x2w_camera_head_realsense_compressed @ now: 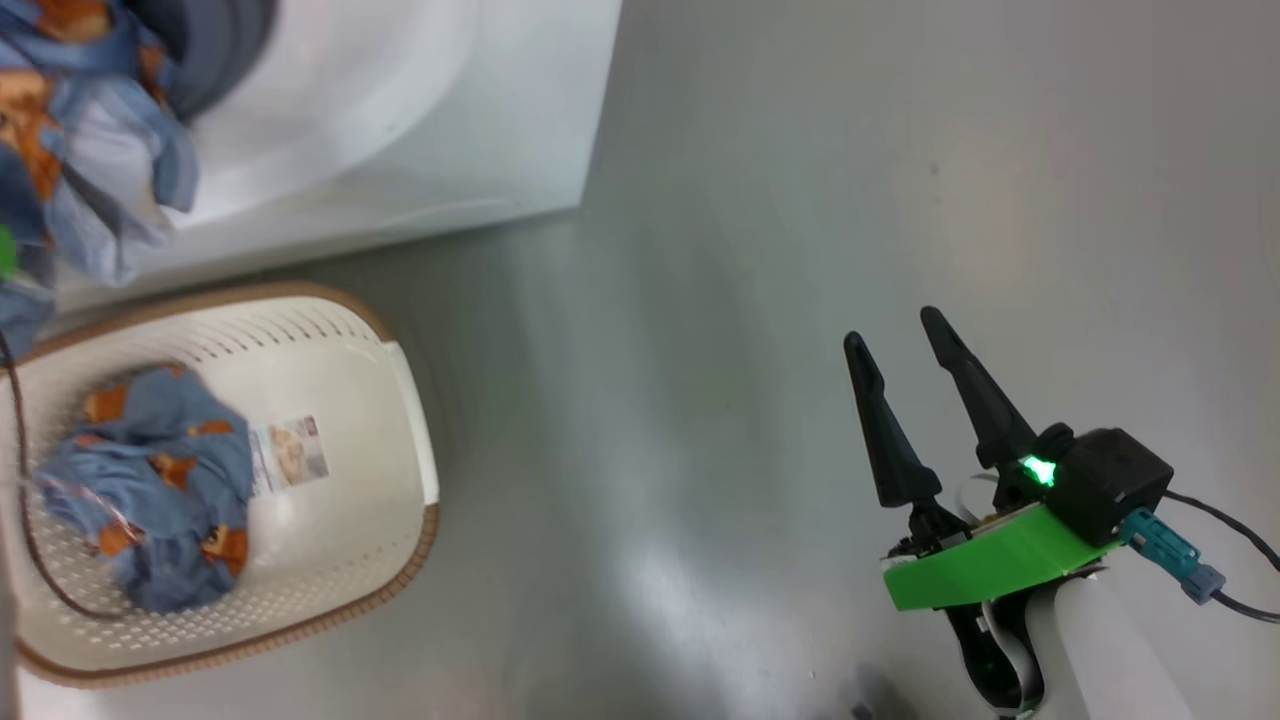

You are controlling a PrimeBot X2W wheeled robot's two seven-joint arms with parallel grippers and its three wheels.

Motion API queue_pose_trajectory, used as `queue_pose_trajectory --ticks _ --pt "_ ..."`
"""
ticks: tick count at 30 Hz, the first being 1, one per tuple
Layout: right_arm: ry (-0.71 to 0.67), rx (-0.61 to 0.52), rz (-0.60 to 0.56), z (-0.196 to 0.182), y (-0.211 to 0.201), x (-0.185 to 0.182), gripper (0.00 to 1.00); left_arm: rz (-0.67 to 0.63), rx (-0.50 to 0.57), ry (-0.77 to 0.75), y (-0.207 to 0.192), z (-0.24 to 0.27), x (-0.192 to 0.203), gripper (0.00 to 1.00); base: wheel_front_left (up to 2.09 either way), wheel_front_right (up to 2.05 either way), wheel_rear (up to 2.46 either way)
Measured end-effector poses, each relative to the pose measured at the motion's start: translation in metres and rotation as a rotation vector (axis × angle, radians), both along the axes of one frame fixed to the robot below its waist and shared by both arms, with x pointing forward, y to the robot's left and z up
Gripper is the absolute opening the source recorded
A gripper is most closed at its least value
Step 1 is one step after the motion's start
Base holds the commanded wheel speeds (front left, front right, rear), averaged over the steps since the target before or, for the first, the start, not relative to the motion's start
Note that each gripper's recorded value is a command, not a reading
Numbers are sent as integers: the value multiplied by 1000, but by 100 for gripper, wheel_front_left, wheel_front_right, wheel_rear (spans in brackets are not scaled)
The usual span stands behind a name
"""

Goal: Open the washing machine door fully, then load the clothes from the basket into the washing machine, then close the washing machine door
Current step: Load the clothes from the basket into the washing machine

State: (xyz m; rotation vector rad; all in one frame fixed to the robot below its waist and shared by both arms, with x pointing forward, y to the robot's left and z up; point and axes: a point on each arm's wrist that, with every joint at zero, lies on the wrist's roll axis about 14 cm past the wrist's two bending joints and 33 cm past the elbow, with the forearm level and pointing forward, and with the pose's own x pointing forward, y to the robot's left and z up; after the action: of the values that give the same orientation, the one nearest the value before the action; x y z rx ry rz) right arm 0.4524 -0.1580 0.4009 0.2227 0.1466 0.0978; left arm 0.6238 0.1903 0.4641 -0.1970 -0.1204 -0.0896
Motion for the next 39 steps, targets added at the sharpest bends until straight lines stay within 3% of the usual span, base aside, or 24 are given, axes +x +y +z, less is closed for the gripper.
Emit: queue_pose_trajectory --ticks 9,22,26,33,39 --pt "81 7 13 -32 4 -3 100 -65 24 94 -17 -35 52 0 0 0 0" --pt "144 31 12 -55 6 -7 100 -119 42 126 -31 -38 98 0 0 0 0" --pt "166 43 16 -62 9 -10 100 -121 59 66 -30 -29 113 0 0 0 0" --pt "193 38 -2 -71 2 -14 100 -111 70 -207 -32 43 128 0 0 0 0" --pt "204 33 -10 -75 -1 -16 100 -105 49 -142 -36 7 120 0 0 0 0"
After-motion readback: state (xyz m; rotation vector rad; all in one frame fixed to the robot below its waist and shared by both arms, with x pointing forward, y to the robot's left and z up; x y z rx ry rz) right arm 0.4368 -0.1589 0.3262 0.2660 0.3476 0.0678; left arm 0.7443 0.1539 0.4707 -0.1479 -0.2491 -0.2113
